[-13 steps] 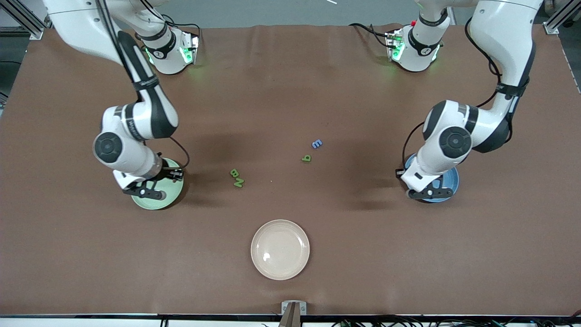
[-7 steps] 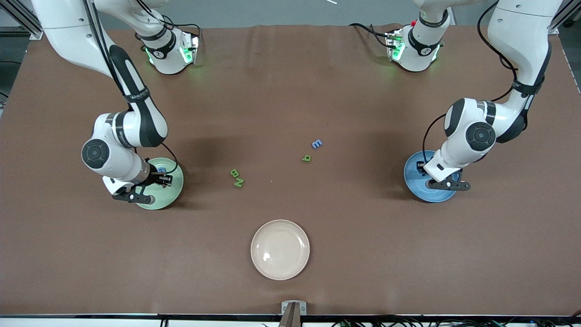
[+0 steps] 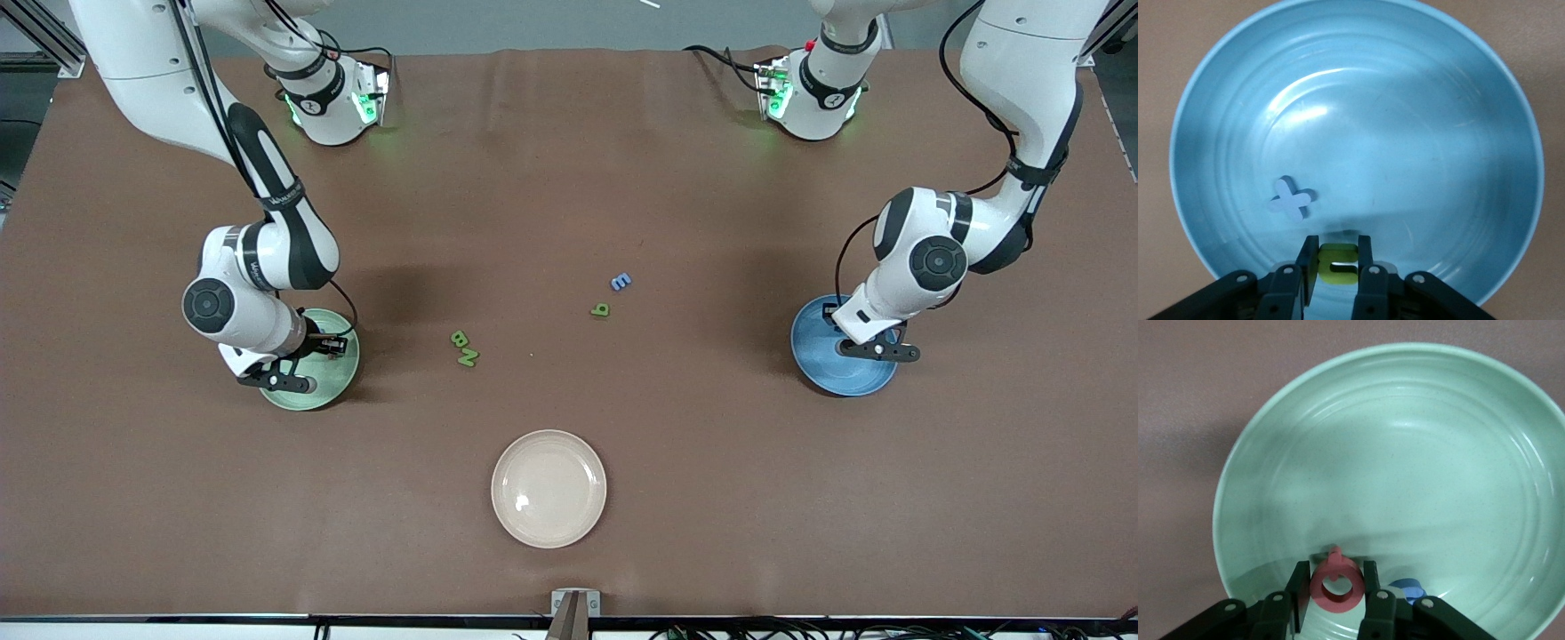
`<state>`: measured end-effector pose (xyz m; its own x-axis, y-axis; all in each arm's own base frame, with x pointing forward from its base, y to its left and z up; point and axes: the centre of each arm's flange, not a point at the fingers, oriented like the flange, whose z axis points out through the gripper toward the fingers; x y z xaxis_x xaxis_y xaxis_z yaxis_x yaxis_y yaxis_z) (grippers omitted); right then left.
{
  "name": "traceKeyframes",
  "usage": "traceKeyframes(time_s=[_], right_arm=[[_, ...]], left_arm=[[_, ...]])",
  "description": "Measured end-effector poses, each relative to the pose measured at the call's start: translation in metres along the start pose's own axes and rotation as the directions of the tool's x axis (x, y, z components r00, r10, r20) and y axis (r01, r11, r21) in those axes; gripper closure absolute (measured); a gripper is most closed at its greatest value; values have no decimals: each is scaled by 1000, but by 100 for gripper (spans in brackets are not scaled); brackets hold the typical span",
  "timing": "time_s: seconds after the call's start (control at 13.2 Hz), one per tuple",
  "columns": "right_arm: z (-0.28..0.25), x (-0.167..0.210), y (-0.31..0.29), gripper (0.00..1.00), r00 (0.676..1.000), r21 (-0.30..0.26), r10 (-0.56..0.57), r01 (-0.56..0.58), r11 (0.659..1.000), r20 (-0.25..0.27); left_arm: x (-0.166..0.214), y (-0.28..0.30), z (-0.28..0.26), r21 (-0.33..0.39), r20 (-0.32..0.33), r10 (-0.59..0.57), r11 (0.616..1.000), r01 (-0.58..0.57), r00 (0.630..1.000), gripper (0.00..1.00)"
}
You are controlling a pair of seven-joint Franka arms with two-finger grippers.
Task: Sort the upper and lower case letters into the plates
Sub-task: 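Drop the c on the blue plate while the right gripper drops the o, then move the right gripper to the green Z while the left gripper reaches the blue m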
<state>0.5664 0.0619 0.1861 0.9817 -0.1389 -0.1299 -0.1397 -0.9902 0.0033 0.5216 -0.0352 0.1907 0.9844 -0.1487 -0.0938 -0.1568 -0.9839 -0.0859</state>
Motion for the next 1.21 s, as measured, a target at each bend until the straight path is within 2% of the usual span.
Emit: traceKeyframes(time_s=[0.38,0.45,0.53,0.68,0.83,0.91,1.06,1.21], right_arm=[[6,-5,1,63,1000,-3,0,0,1000,14],[6,-5,1,59,1000,-4,0,0,1000,15],[6,-5,1,48,1000,-3,0,0,1000,15],[0,-3,0,28,1000,-4,-1,1,1000,27],[-26,5,-7,8,997,-5,-6,7,1000,76],[-43,10,-14,0,996,4,-2,2,1000,89],[-66,13,-36,0,996,52,18,-22,998,86],[-71,8,-65,0,997,81,33,-39,996,73]], left_arm=[[-1,2,5,-8,-12,3,1000,-3,1000,72],[0,2,4,-8,-18,3,1000,-3,1000,70],[2,2,2,-8,-26,3,1000,-3,1000,69],[7,5,-8,-7,-47,8,1000,-8,999,54],[13,15,-28,1,-64,25,1000,-25,998,32],[16,24,-42,6,-49,22,1000,-21,999,21],[20,52,-78,-10,-12,-23,1000,23,1000,1],[22,92,-110,-25,2,-91,996,91,996,0]])
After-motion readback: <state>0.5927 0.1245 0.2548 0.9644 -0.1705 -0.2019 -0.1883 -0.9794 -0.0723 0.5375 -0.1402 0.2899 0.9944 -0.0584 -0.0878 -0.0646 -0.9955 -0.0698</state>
